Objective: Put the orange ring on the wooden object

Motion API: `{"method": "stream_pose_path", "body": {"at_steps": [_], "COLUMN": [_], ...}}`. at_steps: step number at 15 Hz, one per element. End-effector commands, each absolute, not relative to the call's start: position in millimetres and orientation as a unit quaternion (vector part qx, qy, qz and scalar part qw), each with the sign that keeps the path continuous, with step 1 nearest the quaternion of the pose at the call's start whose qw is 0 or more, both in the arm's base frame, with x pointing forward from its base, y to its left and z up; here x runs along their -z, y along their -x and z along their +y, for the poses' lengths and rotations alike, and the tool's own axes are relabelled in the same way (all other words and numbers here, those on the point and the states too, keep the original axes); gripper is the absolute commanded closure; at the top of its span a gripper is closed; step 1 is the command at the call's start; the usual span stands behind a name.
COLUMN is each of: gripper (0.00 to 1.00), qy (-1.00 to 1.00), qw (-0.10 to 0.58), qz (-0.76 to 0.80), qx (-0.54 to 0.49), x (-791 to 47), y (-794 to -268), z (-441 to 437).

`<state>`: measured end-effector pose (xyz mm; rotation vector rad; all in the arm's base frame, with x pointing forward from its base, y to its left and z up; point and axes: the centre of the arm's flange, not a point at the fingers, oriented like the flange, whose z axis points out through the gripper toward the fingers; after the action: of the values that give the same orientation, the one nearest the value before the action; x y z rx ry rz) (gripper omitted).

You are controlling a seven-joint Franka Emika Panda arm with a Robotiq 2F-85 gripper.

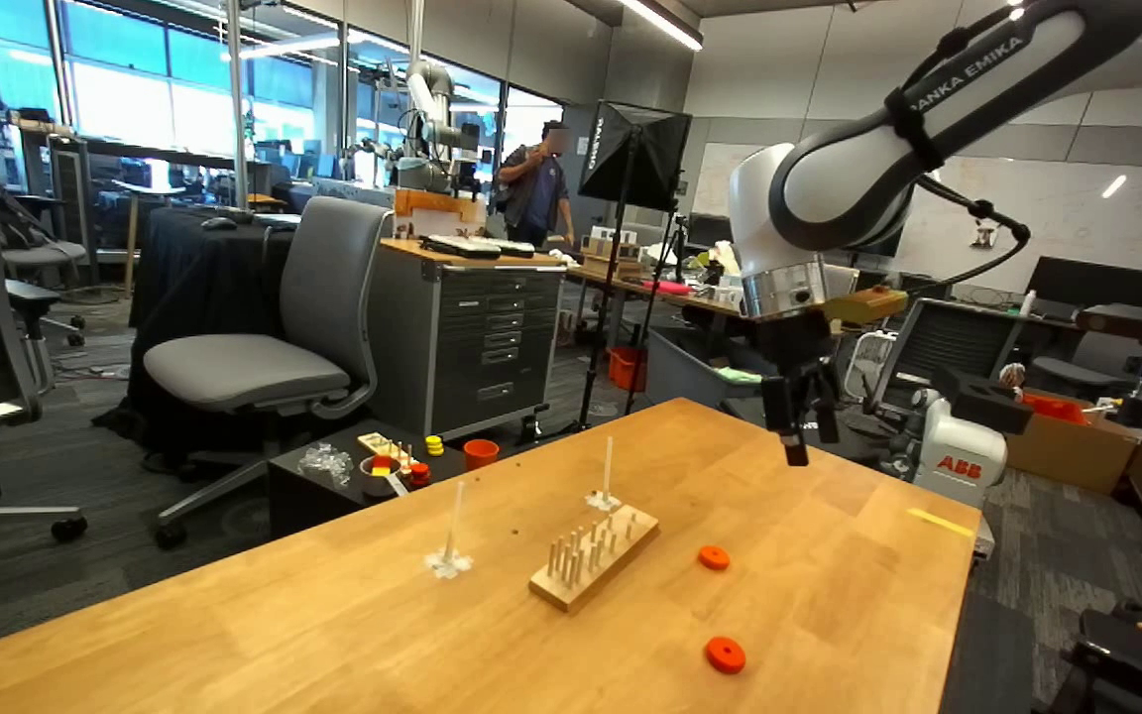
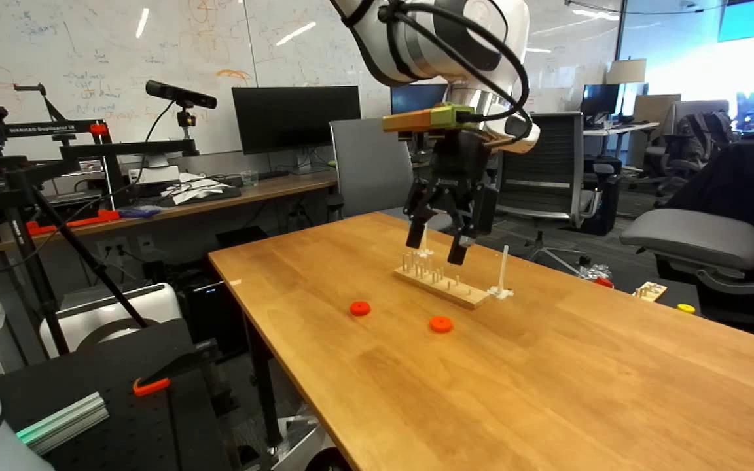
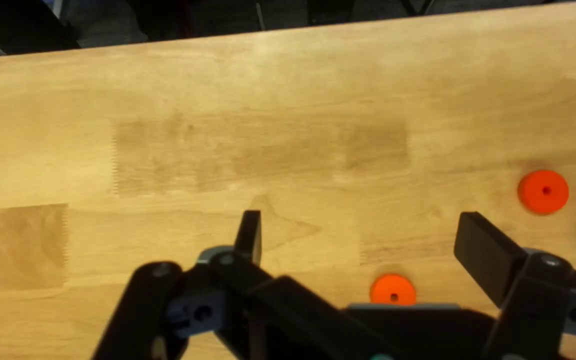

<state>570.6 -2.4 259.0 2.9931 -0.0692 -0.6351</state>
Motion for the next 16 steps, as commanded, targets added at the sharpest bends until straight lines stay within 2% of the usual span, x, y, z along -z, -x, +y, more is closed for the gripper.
{"method": "stream_pose_path", "body": {"at_steps": [1, 6, 8, 16], "gripper": [0.0, 0.0, 0.0, 0.0], "qy": [-0.977, -0.977, -0.973, -0.967], "qw": [0.043, 0.047, 0.046, 0.008], "qz": [-0.035, -0.05, -0.064, -0.085], "qx": [0.205, 0.203, 0.217, 0.239], "x": [-252.6, -243.2, -233.2, -179.2], "y": [-577.0, -589.5, -609.9, -642.8], "z": [-0.8, 1.5, 8.4, 16.1]}}
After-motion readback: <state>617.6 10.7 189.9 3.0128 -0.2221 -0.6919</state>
